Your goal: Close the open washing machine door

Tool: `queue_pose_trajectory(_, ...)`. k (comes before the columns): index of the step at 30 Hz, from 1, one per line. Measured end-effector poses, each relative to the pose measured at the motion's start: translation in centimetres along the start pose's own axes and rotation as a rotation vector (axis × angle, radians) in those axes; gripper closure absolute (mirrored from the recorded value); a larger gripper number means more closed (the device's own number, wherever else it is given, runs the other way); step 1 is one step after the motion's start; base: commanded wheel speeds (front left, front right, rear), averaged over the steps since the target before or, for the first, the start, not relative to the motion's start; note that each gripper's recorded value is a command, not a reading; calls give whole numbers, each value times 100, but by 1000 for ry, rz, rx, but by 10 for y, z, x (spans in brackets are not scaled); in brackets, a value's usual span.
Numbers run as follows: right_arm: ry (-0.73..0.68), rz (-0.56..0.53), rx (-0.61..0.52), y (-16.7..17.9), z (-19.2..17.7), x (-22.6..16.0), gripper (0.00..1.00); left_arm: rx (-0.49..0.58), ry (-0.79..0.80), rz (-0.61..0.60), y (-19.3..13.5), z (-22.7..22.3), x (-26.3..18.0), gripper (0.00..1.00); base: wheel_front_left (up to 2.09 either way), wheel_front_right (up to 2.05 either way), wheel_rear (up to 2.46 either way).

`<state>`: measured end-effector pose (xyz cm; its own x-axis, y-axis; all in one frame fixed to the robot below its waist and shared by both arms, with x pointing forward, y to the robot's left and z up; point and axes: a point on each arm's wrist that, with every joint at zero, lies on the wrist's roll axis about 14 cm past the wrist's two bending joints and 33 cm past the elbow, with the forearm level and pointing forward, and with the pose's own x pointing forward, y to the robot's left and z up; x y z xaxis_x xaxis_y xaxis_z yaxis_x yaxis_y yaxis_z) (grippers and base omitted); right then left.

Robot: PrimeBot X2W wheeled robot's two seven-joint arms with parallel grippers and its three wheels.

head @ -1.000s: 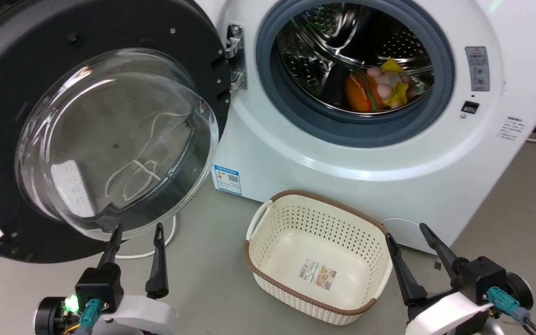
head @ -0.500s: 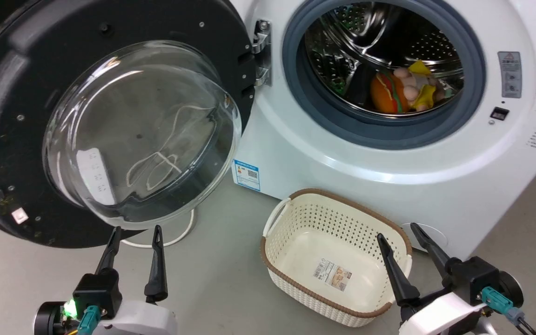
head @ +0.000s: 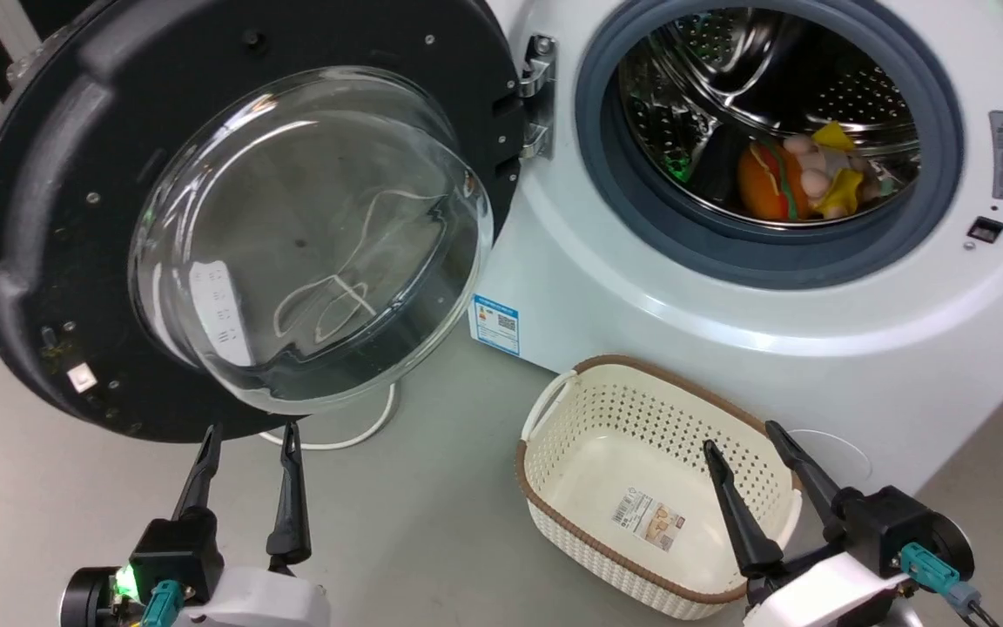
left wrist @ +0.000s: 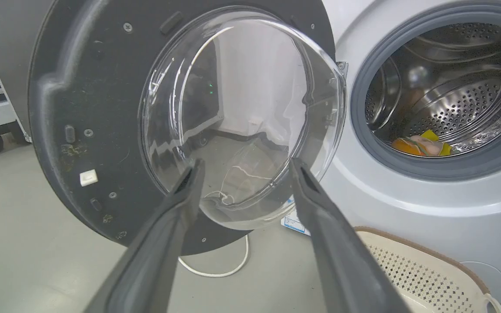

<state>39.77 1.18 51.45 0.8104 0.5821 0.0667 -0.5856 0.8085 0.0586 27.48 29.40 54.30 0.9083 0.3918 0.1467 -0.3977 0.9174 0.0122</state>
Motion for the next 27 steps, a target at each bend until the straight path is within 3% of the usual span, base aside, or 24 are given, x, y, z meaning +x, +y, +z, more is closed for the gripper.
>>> queue_pose_trajectory(1,-1,4,1,1,0,1,0,0,0,2,1,0,-1,66,0,0,0)
queue_pose_trajectory(2,-3,8,1,3,0,1,0,0,-2,3,2,0,-1,100,0,0,0)
queue_pose_trajectory(12,-9,43,22,13,-3,9,0,-30,-36,39,16,9,-8,100,0,0,0)
queue_pose_trajectory(19,-17,45,33,10,-6,16,0,-81,-165,101,46,47,-3,100,0,0,0)
queue_pose_trajectory(27,-9,35,62,1,-20,25,0,35,-372,127,83,117,27,100,0,0,0)
